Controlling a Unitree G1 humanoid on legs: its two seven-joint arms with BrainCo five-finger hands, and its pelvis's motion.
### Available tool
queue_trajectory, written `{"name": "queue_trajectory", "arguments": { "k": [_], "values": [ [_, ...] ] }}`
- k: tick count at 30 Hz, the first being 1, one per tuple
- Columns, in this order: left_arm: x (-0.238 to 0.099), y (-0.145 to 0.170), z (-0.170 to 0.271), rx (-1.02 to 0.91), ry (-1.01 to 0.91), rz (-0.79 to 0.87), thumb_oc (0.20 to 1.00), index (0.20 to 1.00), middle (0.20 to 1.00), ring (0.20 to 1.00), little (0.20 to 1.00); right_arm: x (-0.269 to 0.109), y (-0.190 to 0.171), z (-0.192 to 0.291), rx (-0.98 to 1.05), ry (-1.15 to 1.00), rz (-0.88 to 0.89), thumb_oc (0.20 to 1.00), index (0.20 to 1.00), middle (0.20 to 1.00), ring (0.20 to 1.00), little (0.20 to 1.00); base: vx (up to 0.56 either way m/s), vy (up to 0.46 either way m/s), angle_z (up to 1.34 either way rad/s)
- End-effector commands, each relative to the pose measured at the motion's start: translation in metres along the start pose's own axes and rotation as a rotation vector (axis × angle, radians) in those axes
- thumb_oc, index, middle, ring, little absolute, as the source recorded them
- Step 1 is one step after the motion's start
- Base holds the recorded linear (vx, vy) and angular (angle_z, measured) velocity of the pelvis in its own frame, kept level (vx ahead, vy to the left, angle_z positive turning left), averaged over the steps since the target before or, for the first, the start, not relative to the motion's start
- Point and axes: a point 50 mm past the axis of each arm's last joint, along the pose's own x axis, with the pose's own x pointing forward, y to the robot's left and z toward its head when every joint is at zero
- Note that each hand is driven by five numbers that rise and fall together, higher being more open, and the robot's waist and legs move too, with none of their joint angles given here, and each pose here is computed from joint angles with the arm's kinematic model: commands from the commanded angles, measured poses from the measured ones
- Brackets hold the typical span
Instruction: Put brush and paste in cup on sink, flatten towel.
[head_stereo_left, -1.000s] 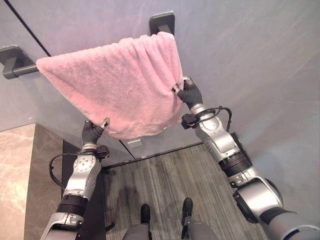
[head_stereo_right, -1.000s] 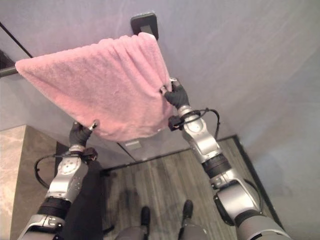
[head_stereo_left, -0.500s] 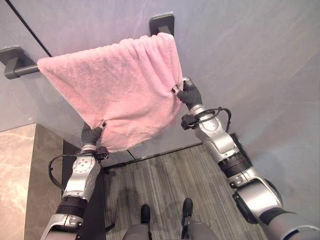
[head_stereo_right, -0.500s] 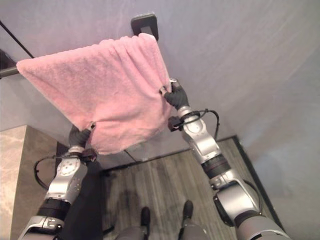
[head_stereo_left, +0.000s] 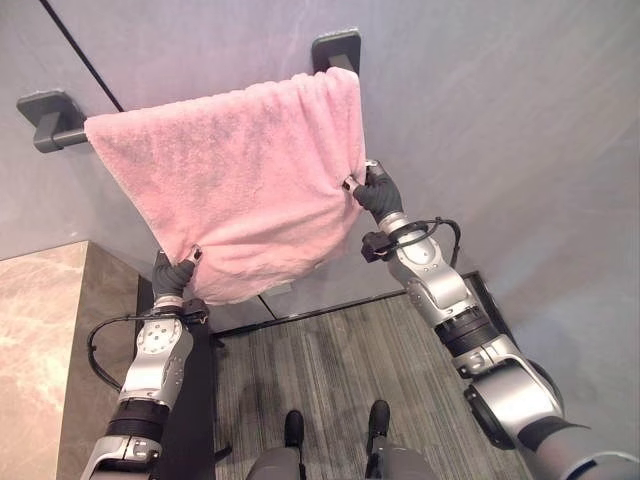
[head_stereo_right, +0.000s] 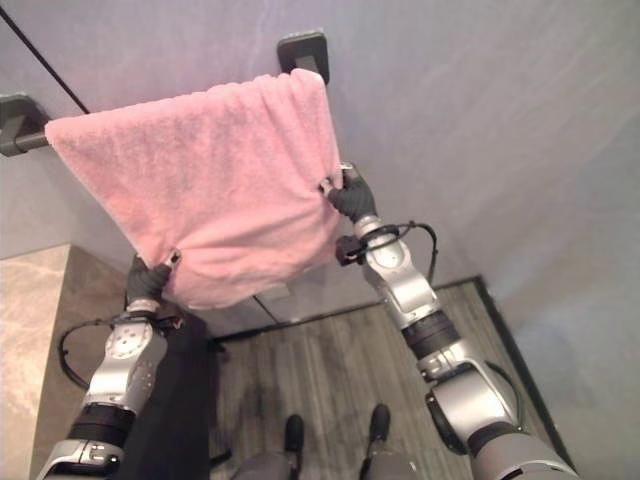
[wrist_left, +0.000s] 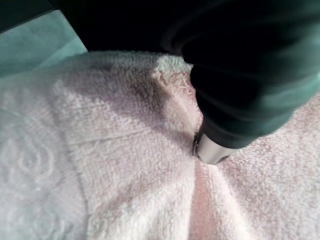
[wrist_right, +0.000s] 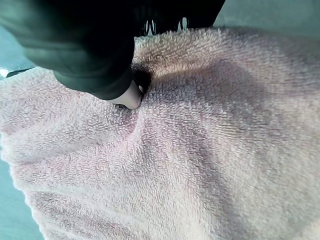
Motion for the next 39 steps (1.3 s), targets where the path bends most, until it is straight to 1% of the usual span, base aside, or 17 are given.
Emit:
{"name": "queue_trajectory", "arguments": {
  "k": [1, 10, 21, 34, 35, 36, 37, 39],
  "values": [
    [0.012, 0.027, 0.046, 0.102, -0.181, 0.040, 0.200, 0.200, 0.200, 0.200, 0.200, 0.002, 0.006, 0.000, 0.067, -0.018, 0.004, 0.200, 0.200, 0.200, 0.200, 0.200, -0.02, 0.024, 0.04],
    [0.009, 0.032, 0.042, 0.110, -0.168, 0.062, 0.200, 0.200, 0.200, 0.200, 0.200, 0.000, 0.012, -0.002, 0.087, -0.011, 0.013, 0.200, 0.200, 0.200, 0.200, 0.200, -0.01, 0.020, 0.08],
    [0.005, 0.031, 0.039, 0.107, -0.165, 0.067, 0.200, 0.200, 0.200, 0.200, 0.200, -0.003, 0.016, -0.009, 0.095, 0.012, 0.026, 0.200, 0.200, 0.200, 0.200, 0.200, 0.00, 0.000, 0.00],
    [-0.001, 0.046, 0.032, 0.108, -0.139, 0.135, 0.200, 0.200, 0.200, 0.200, 0.200, -0.006, 0.022, -0.013, 0.114, 0.024, 0.046, 0.200, 0.200, 0.200, 0.200, 0.200, 0.00, 0.000, 0.00],
    [-0.002, 0.046, 0.031, 0.110, -0.133, 0.135, 0.200, 0.200, 0.200, 0.200, 0.200, -0.007, 0.022, -0.015, 0.112, 0.029, 0.044, 1.000, 1.000, 1.000, 1.000, 1.000, 0.00, 0.000, 0.00],
    [-0.003, 0.047, 0.030, 0.112, -0.127, 0.136, 0.266, 0.266, 0.266, 0.266, 0.266, -0.008, 0.022, -0.016, 0.112, 0.034, 0.042, 1.000, 1.000, 1.000, 1.000, 1.000, 0.00, 0.000, 0.00],
    [-0.003, 0.047, 0.029, 0.113, -0.125, 0.136, 1.000, 1.000, 1.000, 1.000, 1.000, -0.008, 0.022, -0.017, 0.113, 0.035, 0.041, 1.000, 1.000, 1.000, 1.000, 1.000, 0.00, 0.000, 0.00],
    [-0.003, 0.047, 0.028, 0.118, -0.120, 0.134, 1.000, 1.000, 1.000, 1.000, 1.000, -0.009, 0.020, -0.018, 0.109, 0.041, 0.037, 1.000, 1.000, 1.000, 1.000, 1.000, 0.00, 0.000, 0.00]
  ]
}}
